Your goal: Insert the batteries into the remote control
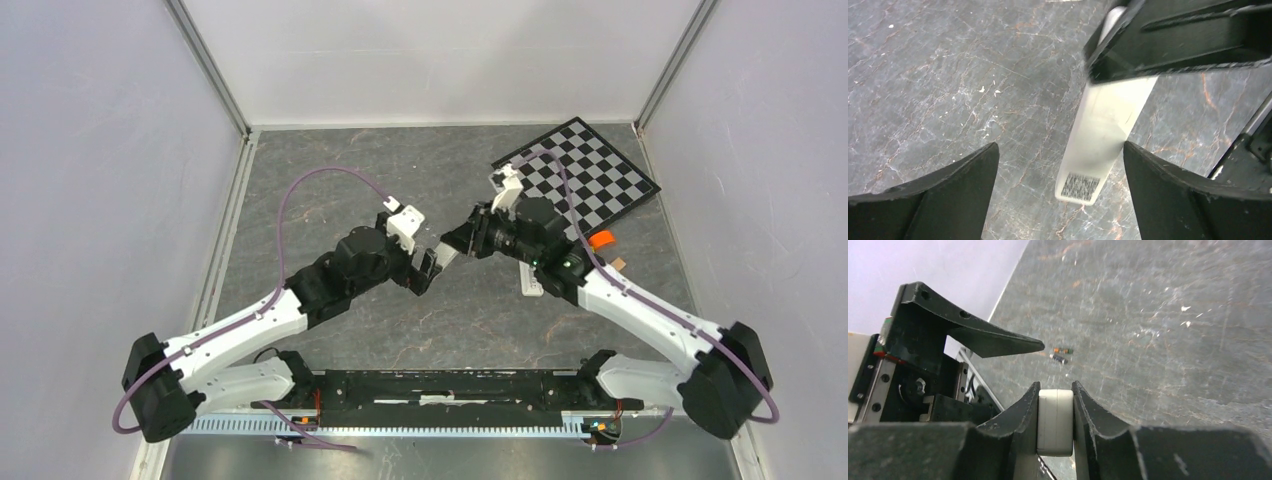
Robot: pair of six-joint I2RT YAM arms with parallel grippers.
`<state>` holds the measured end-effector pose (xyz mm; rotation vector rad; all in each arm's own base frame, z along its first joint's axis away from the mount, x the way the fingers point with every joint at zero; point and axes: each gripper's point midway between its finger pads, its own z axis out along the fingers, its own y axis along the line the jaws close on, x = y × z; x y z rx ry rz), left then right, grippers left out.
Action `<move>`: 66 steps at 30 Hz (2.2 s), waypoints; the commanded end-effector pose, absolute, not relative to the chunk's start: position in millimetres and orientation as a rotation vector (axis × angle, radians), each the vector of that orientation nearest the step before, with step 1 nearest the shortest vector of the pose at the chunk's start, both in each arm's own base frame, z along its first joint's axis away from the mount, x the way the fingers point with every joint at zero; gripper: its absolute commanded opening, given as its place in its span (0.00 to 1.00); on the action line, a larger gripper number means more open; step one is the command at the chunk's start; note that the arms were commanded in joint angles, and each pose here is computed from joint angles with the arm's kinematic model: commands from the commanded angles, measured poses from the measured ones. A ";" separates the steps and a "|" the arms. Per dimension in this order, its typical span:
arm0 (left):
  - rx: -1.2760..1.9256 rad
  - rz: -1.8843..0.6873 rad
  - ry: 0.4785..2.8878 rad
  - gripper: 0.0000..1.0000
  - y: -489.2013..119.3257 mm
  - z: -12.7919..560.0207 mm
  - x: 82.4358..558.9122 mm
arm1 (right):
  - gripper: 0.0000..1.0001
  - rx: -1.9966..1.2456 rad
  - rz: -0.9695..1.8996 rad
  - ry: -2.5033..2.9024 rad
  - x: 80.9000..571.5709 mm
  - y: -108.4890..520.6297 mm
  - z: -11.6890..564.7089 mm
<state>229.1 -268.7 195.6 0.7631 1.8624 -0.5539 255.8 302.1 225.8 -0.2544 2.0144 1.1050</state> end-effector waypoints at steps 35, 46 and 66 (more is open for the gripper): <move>0.169 -1.885 1.439 0.60 -315.2 391.2 185.4 | 0.08 0.202 1.621 1.103 221.5 230.3 393.4; 0.114 -1.864 1.415 0.32 -309.1 389.8 197.1 | 0.09 0.209 1.650 1.167 222.8 238.0 372.6; 0.344 -1.903 1.634 0.02 -276.6 347.6 207.0 | 0.80 -0.357 1.369 1.604 232.2 276.9 325.4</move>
